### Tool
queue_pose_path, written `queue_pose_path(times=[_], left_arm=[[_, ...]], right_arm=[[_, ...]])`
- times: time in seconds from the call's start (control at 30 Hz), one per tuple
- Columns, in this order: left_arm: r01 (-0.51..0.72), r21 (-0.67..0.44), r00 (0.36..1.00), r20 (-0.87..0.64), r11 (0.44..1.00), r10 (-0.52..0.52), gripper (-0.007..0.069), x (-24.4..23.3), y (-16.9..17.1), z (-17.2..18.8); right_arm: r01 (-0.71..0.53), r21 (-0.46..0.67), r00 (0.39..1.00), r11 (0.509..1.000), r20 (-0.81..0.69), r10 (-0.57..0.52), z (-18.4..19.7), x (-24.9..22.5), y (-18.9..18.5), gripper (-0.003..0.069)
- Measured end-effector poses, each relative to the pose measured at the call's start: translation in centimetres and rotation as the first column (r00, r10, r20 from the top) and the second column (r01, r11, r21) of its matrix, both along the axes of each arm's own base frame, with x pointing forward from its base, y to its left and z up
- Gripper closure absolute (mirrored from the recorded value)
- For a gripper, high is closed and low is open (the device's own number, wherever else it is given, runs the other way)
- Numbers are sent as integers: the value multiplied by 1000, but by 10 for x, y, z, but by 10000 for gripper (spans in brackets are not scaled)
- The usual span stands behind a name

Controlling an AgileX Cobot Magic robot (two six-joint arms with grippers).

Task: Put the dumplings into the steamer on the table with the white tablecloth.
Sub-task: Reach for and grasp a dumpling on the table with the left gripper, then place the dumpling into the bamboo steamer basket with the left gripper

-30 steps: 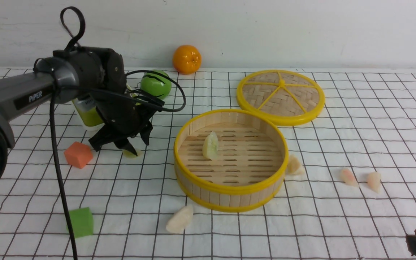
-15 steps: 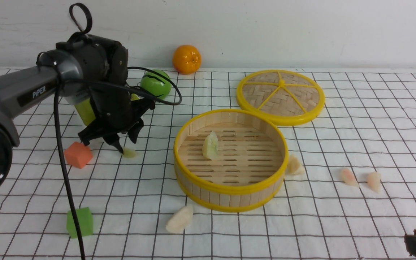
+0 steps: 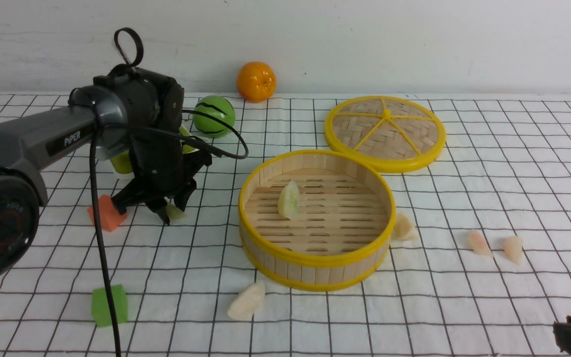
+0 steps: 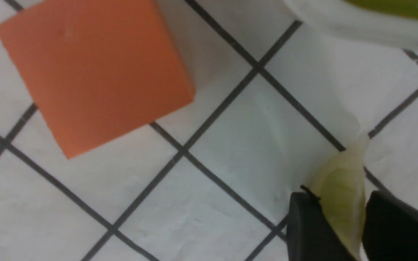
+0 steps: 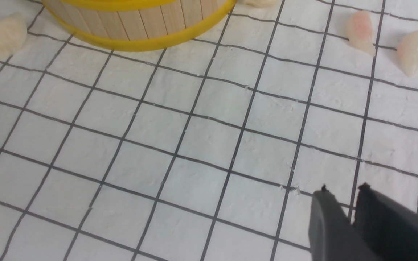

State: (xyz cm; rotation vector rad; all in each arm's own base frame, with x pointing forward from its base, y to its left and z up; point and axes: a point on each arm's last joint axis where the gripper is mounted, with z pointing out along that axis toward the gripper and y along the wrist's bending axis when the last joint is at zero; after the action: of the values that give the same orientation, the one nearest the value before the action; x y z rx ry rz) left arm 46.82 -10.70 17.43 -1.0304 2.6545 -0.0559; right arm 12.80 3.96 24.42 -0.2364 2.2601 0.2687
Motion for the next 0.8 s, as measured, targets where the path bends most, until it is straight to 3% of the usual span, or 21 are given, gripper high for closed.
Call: queue_pose_path(times=[0.07, 0.2, 0.33, 0.5, 0.53, 0.57, 0.63, 0.67, 0.73, 0.8], left_arm=[[8, 14, 1000, 2, 1000, -8, 489, 0, 1, 0], [57, 31, 998, -9, 998, -57, 495, 0, 1, 0], [234, 28, 972, -25, 972, -234, 495, -3, -3, 7], [436, -40, 900, 33, 899, -434, 495, -10, -13, 46], [521, -83, 853, 93, 849, -514, 495, -15, -21, 71], [531, -80, 847, 92, 844, -524, 495, -15, -21, 73], [642, -138, 765, 185, 754, -617, 495, -26, -43, 107], [650, -139, 758, 194, 747, -623, 495, -27, -45, 109], [736, -127, 672, 250, 665, -697, 495, -39, -78, 127], [781, -80, 616, 262, 620, -743, 495, -47, -105, 131]], right_arm=[[1, 2, 1000, 1000, -1, -1, 0, 0, 0, 534], [1, 3, 1000, 1000, -2, -1, 0, 0, 0, 534], [2, 7, 1000, 1000, -3, -2, 0, 0, 0, 531], [0, 6, 1000, 1000, -9, 0, 0, -1, 0, 526], [0, 5, 1000, 1000, -9, 0, 0, -1, 0, 524], [0, 5, 1000, 1000, -9, 0, 0, -1, 0, 524], [0, 5, 1000, 1000, -9, 0, 0, -1, 0, 524], [0, 5, 1000, 1000, -9, 0, 0, -1, 0, 524], [0, 5, 1000, 1000, -8, 0, 0, 0, 0, 521], [0, 5, 1000, 1000, -8, 0, 0, 0, 0, 519]])
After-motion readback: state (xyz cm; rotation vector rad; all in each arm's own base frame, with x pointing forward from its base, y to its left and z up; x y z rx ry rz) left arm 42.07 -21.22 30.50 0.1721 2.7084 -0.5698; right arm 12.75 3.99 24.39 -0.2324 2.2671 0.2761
